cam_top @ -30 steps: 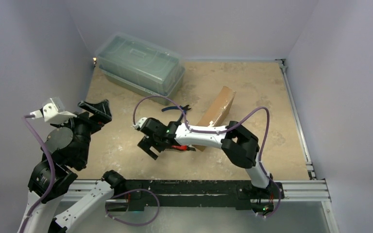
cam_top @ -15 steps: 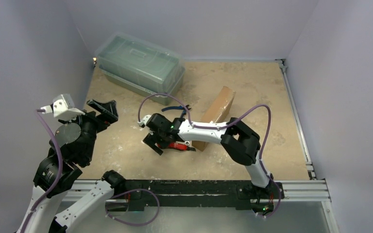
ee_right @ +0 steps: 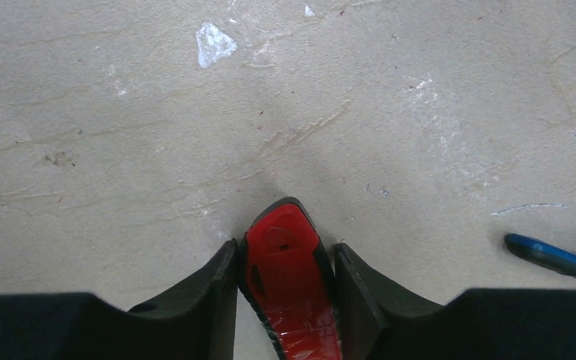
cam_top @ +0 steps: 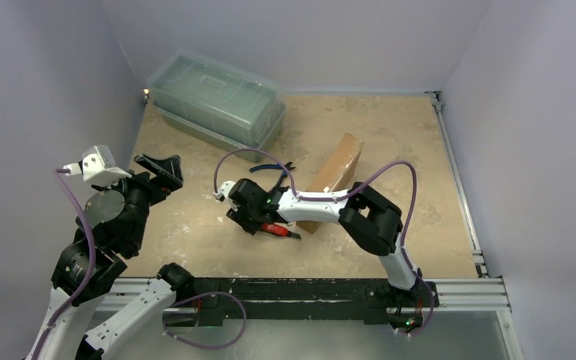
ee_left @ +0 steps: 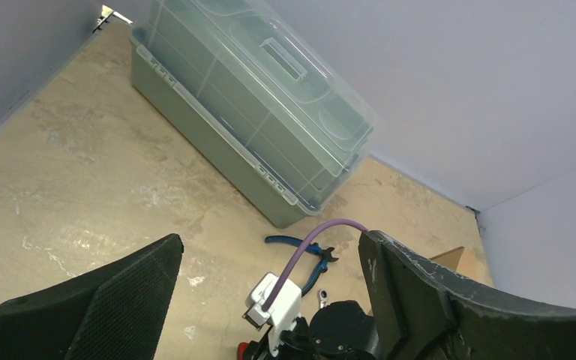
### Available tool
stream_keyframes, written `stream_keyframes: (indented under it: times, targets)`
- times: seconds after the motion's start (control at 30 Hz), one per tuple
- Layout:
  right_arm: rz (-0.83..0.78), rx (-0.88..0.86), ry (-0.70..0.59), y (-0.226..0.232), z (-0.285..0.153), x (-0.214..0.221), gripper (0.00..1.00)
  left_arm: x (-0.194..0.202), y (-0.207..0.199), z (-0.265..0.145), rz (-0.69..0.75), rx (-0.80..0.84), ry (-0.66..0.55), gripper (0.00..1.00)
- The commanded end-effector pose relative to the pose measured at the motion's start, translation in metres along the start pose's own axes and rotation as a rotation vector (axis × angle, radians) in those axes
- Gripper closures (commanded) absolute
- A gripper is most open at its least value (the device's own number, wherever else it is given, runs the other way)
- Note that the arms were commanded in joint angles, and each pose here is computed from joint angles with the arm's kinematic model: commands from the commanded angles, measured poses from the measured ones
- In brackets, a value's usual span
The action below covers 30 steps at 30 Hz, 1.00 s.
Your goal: Unpack the express box
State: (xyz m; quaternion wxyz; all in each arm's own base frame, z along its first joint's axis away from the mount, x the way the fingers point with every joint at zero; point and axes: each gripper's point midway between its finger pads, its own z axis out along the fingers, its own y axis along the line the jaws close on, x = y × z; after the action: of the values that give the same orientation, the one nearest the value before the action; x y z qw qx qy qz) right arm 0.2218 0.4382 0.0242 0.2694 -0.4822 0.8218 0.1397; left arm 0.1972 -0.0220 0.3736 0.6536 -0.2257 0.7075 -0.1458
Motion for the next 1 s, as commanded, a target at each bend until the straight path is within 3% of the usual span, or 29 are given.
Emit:
stream_keyframes:
  times: [0.0, 0.13, 0.27, 0.43, 0.6, 0.77, 0.87, 0.97]
  targets:
    - [-0.012, 0.026, -0.161, -0.001, -0.036, -0.045, 0.66, -0.006, -0.003, -0.002, -0.023, 0.014, -0.013, 0.12]
    - [0.0, -0.035, -0.303, 0.006, -0.091, -0.081, 0.85, -0.012, -0.002, -0.005, -0.037, 0.01, -0.031, 0.12]
    - [0.04, -0.208, -0.535, 0.032, -0.173, -0.127, 0.98, -0.015, -0.004, -0.007, -0.06, 0.021, -0.042, 0.08]
    - [0.116, -0.324, -0.804, 0.038, -0.271, -0.151, 1.0, -0.003, -0.014, -0.001, -0.062, 0.065, -0.007, 0.05]
    - [0.187, -0.511, -0.913, 0.023, -0.319, -0.139, 1.0, 0.035, -0.042, 0.012, 0.011, 0.198, 0.111, 0.06]
    - [0.201, -0.721, -0.969, 0.021, -0.356, -0.117, 1.0, 0.078, -0.112, 0.006, 0.026, 0.571, 0.266, 0.07]
    - [0.224, -0.777, -1.016, 0.022, -0.386, -0.11, 1.0, 0.094, -0.157, -0.025, 0.009, 0.898, 0.35, 0.08]
    - [0.255, -0.785, -1.072, 0.019, -0.412, -0.104, 1.0, 0.095, -0.179, -0.058, -0.04, 1.149, 0.359, 0.08]
